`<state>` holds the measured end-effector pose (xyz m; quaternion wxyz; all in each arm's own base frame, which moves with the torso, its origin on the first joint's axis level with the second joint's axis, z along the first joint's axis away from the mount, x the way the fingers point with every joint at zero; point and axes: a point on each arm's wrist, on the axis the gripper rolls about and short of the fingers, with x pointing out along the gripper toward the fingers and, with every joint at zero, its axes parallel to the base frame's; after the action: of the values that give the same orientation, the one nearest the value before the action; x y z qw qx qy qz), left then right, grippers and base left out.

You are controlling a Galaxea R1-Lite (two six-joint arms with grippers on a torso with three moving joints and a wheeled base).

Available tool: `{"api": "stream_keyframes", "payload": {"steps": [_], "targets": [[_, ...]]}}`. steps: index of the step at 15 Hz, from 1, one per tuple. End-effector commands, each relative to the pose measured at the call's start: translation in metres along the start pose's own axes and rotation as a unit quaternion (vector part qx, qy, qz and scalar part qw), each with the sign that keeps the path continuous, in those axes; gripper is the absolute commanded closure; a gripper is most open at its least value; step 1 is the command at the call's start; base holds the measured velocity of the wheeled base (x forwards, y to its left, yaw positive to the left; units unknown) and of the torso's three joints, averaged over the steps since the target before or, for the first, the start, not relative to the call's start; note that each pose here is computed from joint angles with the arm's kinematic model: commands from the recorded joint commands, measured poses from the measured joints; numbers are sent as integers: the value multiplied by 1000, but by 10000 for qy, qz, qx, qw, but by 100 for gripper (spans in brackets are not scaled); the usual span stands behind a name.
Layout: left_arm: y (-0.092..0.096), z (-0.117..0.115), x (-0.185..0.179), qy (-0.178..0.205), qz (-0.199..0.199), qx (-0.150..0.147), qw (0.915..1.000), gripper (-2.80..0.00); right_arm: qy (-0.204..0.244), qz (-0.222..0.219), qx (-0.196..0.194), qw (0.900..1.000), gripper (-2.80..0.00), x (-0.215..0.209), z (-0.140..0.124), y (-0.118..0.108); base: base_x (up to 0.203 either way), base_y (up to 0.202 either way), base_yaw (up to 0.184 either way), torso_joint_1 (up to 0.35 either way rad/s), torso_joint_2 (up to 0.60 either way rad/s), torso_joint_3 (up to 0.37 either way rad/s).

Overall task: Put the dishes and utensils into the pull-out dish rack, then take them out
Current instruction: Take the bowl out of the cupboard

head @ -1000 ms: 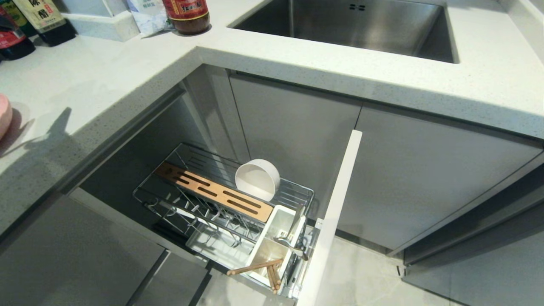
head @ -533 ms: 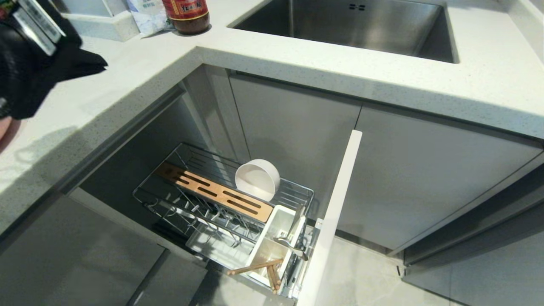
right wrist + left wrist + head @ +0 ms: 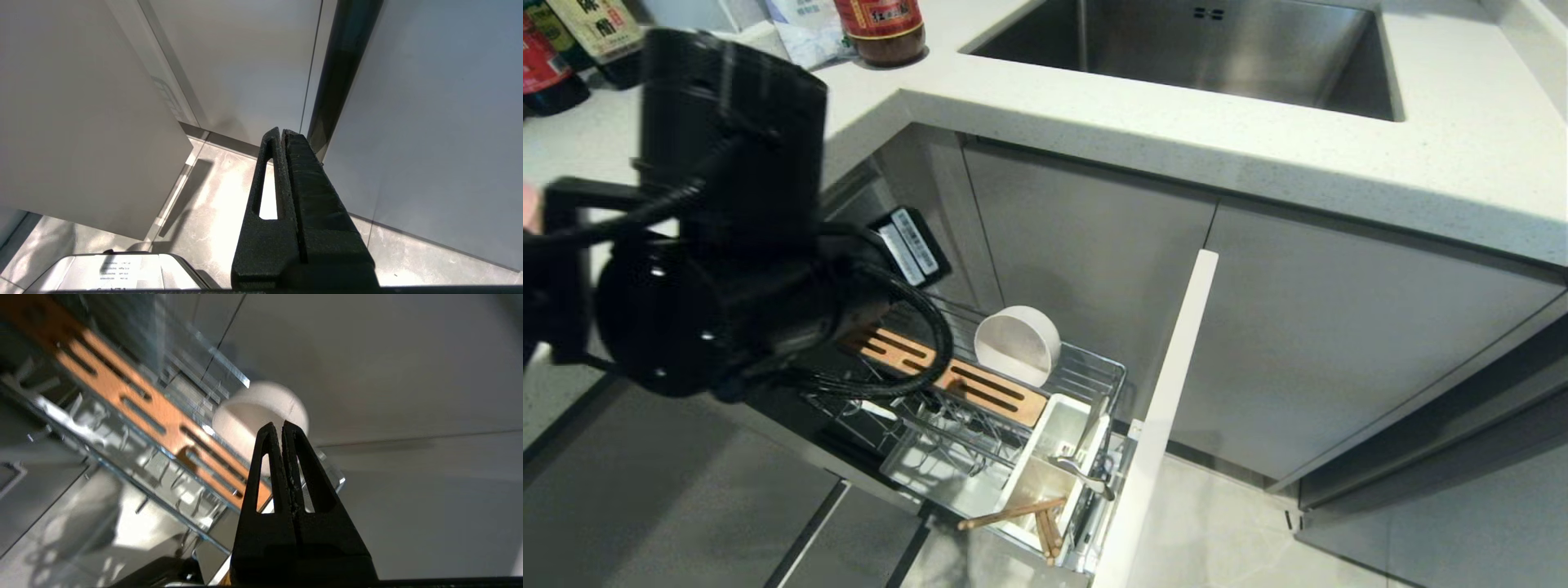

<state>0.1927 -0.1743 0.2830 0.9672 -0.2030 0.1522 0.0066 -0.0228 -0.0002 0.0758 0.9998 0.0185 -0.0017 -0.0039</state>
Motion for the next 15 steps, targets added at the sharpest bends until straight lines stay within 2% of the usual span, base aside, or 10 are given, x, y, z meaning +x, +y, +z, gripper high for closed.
{"api": "stream_keyframes", "payload": {"steps": [1,2,4,7,11,15], "targets": [[-11,-35,28,345,291,301,9985,0,1,1,1,10000,0,0,0,0,0,0,0,0,0,0],[-15,-48,36,453,366,322,9978,-280,1,1,-1,10000,0,0,0,0,0,0,0,0,0,0],[-19,-66,48,604,491,324,9964,-280,1,1,2,10000,0,0,0,0,0,0,0,0,0,0],[-26,-80,65,572,422,122,9974,-280,1,1,-1,10000,0,0,0,0,0,0,0,0,0,0],[-30,-107,88,668,462,228,9964,-280,1,1,6,10000,0,0,0,0,0,0,0,0,0,0],[-44,-115,110,348,184,430,9983,-280,1,1,1,10000,0,0,0,0,0,0,0,0,0,0]]}}
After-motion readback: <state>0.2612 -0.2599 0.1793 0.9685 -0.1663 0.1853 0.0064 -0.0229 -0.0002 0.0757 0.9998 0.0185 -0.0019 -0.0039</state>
